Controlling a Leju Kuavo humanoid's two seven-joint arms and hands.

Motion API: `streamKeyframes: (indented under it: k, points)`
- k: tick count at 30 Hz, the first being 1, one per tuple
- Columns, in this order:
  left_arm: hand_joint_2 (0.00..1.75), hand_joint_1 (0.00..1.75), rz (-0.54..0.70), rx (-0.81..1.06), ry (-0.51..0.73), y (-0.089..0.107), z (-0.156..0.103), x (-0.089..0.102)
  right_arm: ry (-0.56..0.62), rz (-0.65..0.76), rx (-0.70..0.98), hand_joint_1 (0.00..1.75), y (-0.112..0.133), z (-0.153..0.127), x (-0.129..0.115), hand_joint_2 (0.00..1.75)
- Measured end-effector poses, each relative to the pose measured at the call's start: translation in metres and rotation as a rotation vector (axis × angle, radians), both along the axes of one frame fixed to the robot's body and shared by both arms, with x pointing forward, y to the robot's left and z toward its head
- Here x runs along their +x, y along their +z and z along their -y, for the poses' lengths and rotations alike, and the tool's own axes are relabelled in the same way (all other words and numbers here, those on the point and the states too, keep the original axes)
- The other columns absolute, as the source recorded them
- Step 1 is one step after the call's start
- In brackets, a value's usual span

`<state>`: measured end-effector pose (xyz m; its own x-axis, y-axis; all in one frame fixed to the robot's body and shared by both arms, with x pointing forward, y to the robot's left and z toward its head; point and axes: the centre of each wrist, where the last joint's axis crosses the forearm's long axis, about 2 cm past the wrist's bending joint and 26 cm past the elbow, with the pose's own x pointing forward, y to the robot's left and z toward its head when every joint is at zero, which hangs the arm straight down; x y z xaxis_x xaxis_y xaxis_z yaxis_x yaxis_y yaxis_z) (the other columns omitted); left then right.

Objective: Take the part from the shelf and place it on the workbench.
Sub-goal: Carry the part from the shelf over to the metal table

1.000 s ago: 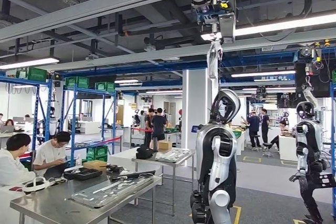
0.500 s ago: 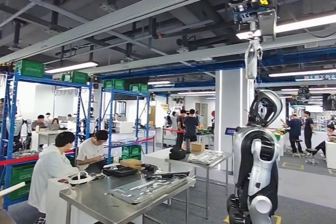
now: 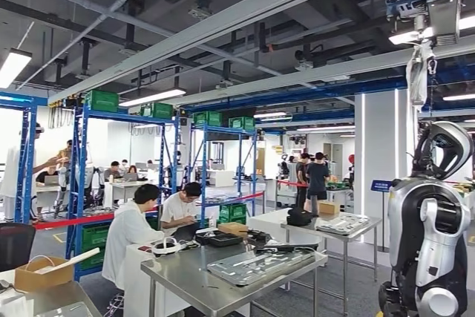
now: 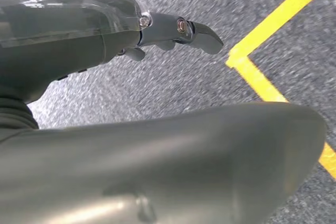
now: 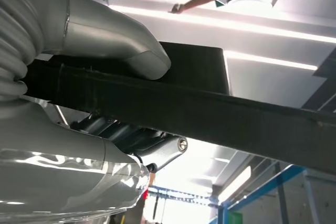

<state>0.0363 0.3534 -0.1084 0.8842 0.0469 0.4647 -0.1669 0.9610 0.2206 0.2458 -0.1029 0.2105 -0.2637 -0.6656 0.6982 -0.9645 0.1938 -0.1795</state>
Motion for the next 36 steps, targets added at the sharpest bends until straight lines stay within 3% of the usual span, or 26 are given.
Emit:
streamKeyframes:
  k: [36]
  points:
    - [1.75, 0.0, -0.03, -0.019, -0.007, -0.0007, 0.0038, -0.0029, 0.035, -0.02, 0.007, 1.75, 0.005, -0.0052, 0.0024, 1.75]
